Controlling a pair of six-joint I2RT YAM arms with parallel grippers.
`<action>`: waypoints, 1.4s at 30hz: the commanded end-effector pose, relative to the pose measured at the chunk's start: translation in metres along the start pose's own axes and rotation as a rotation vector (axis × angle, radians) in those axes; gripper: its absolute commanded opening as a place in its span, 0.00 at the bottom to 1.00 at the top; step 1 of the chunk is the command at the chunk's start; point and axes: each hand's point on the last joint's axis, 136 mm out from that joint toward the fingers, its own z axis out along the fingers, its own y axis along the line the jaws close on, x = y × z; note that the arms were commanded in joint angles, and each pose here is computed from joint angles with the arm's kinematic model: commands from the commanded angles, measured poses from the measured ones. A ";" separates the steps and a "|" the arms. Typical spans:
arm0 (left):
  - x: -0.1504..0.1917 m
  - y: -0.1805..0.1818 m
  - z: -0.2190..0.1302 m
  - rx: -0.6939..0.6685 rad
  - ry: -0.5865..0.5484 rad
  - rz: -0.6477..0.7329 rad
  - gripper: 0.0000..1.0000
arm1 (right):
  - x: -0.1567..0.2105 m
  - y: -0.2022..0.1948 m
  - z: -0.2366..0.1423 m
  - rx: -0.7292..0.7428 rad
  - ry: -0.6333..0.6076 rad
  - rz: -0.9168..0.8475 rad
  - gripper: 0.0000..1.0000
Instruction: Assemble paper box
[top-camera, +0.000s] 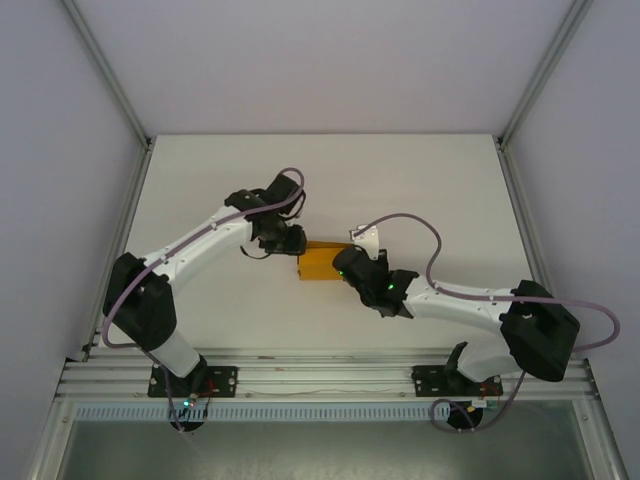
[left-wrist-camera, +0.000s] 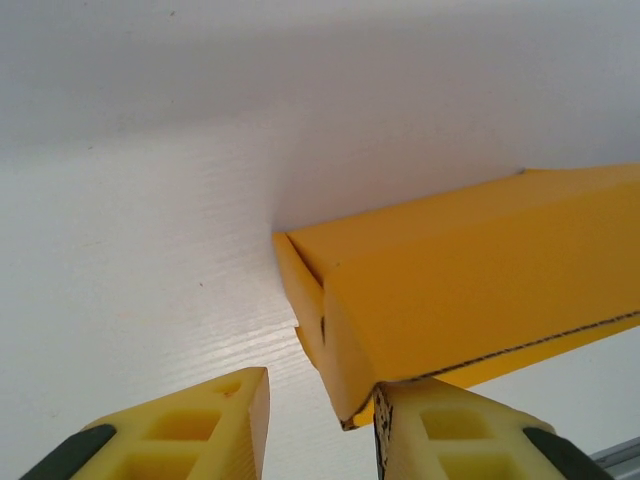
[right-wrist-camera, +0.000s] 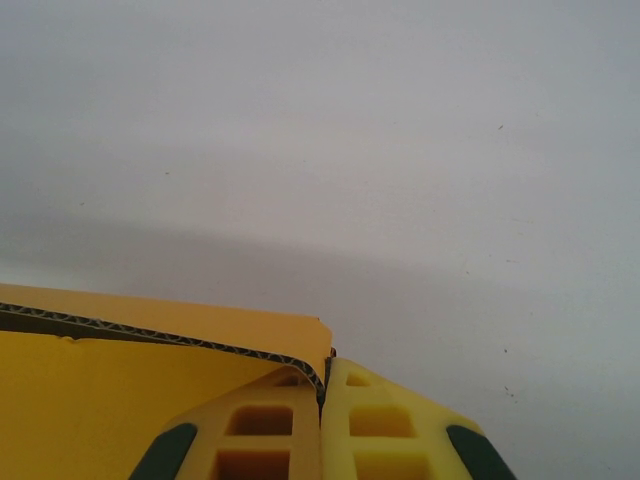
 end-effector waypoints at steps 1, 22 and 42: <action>-0.001 0.002 0.007 -0.038 -0.015 0.046 0.32 | 0.053 -0.012 0.004 0.029 0.180 -0.129 0.00; 0.001 -0.017 -0.001 0.080 0.073 -0.060 0.00 | 0.059 -0.016 0.007 0.063 0.197 -0.152 0.00; -0.009 -0.014 -0.006 0.182 0.121 -0.192 0.00 | 0.066 -0.016 0.011 0.070 0.205 -0.187 0.00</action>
